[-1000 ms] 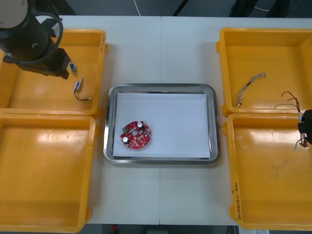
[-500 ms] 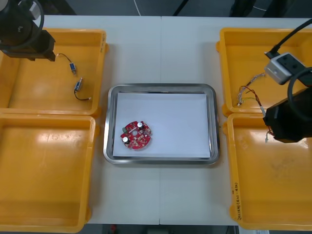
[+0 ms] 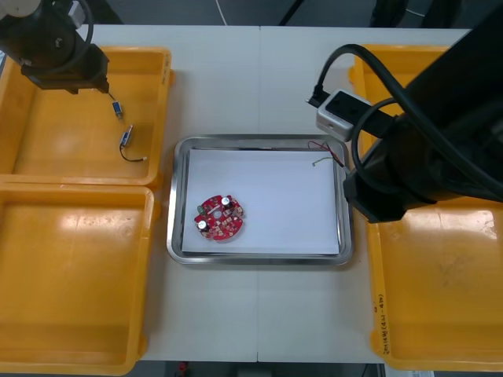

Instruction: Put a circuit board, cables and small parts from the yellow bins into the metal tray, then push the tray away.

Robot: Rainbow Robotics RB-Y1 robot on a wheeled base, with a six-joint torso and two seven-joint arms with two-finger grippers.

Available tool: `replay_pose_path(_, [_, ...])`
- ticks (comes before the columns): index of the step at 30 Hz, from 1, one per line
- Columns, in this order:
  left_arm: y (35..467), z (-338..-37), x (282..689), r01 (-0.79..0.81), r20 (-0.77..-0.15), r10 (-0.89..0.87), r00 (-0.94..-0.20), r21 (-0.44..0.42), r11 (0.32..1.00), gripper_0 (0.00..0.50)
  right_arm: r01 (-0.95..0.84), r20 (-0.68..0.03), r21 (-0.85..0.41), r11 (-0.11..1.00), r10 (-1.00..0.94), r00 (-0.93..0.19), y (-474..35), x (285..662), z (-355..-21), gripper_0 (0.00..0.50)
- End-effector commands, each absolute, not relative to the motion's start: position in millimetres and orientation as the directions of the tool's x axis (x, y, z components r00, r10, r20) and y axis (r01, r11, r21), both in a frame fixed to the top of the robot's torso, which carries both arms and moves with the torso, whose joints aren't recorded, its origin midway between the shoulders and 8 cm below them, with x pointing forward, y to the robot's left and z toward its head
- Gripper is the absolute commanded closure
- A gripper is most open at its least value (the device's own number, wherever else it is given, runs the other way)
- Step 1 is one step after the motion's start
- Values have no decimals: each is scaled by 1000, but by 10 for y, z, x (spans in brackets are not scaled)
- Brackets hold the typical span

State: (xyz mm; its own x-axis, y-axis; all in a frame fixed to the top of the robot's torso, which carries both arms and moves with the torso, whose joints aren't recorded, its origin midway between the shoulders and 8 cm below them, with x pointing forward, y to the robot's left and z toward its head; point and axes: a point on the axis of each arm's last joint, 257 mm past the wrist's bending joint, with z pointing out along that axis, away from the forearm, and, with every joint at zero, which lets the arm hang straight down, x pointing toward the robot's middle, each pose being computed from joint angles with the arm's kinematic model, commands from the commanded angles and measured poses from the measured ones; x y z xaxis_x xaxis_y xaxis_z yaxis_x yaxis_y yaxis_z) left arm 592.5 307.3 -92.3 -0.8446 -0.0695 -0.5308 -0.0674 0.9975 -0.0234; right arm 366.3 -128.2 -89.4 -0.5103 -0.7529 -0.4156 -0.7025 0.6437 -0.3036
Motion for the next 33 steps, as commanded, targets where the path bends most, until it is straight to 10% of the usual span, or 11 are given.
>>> replay_pose_path(1, [2846,-658,6185,-120,-580,-173,-796,-128,984,0,-784,-403,-384,489,-852,-334,-909,3836,-746,500])
replay_pose_path(21, [2808,-1144,6646,-179,-626,-225,-747,-137,974,0,-863,-57,-505,21,-998,10,-872,4012,-1259,500])
replay_pose_path(33, [2922,-1461,6740,-192,-639,-210,-740,-98,976,0,-864,-23,-504,-4,-1000,17,-726,4172,-1701,500])
